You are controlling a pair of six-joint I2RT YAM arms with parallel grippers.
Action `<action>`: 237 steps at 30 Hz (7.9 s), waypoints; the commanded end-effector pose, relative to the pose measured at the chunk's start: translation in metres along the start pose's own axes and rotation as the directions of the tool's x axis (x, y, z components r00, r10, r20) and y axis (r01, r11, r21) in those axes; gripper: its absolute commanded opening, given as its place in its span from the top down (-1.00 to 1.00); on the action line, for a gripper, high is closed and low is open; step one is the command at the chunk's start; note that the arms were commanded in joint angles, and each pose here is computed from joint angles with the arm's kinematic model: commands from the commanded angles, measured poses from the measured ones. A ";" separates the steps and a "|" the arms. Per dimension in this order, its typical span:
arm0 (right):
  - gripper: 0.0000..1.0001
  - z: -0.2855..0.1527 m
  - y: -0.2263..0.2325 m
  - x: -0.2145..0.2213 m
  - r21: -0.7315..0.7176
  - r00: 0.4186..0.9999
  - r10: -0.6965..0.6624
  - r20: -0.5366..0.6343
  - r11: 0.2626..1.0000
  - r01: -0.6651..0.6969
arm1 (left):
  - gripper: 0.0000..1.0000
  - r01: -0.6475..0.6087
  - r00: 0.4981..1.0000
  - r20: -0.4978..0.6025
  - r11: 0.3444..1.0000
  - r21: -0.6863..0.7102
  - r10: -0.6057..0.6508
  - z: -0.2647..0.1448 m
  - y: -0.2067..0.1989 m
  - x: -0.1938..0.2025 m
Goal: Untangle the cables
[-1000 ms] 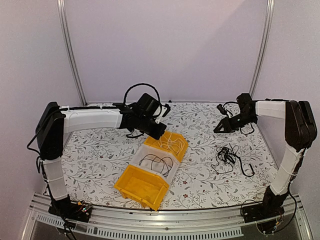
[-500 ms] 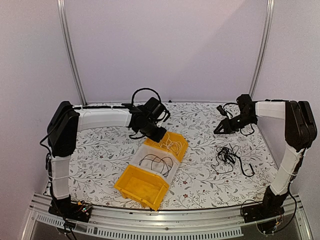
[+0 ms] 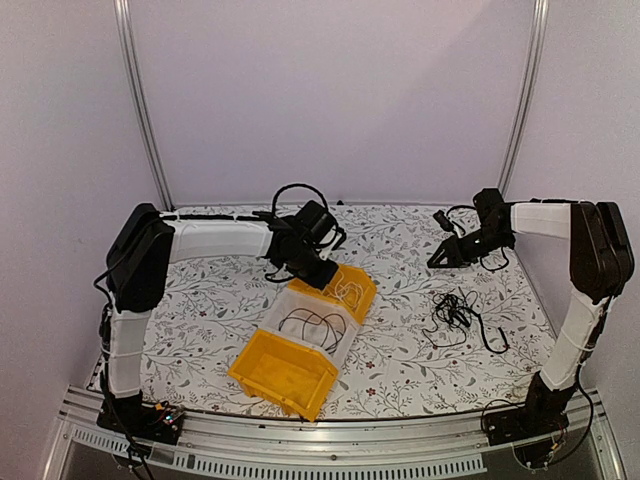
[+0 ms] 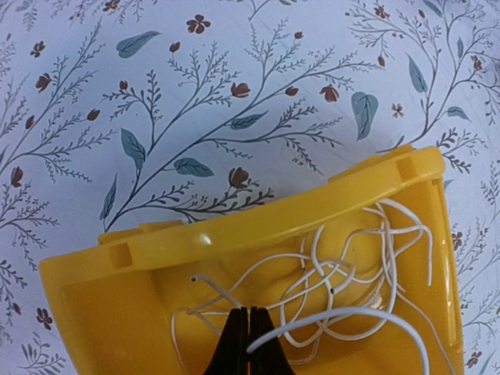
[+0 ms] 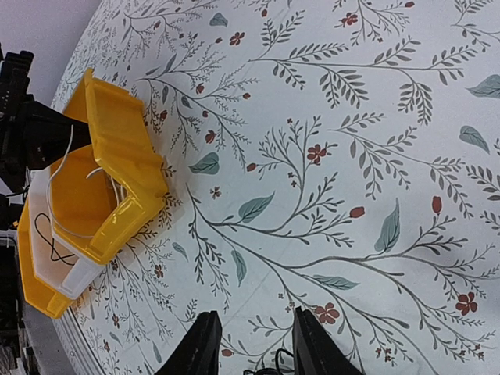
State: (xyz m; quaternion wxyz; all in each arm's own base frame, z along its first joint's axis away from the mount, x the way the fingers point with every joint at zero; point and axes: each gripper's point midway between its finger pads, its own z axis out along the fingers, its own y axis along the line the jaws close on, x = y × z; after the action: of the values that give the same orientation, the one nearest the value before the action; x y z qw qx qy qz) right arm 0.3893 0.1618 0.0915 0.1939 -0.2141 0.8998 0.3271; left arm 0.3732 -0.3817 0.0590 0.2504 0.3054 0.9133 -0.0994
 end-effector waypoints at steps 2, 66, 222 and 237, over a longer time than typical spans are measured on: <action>0.28 -0.008 0.014 -0.010 -0.020 0.999 -0.036 0.023 0.999 0.037 | 0.91 0.025 1.000 0.017 1.000 -0.004 -0.025 -0.018 0.006 -0.008; 0.77 -0.032 -0.104 0.096 0.379 0.946 0.049 -0.321 0.922 0.080 | 0.16 0.043 0.858 0.502 0.989 0.141 -0.109 -0.171 -0.025 -0.103; 1.00 -0.305 0.288 -0.163 0.305 0.409 -0.607 0.681 0.744 0.595 | 0.14 0.580 0.613 0.634 0.813 0.044 -0.472 -0.233 0.030 0.017; 1.00 -0.239 0.342 -0.165 0.168 0.416 -0.618 0.667 0.669 0.724 | 0.12 0.755 0.486 0.652 0.656 0.022 -0.582 -0.266 0.087 0.097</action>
State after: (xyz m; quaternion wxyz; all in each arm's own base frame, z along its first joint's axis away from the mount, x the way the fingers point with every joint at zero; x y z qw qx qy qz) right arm 0.3049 0.2667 0.5087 0.6006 -0.4217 0.5889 0.3386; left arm 0.2582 -0.2038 0.2501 0.5237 -0.1171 0.8220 -0.1905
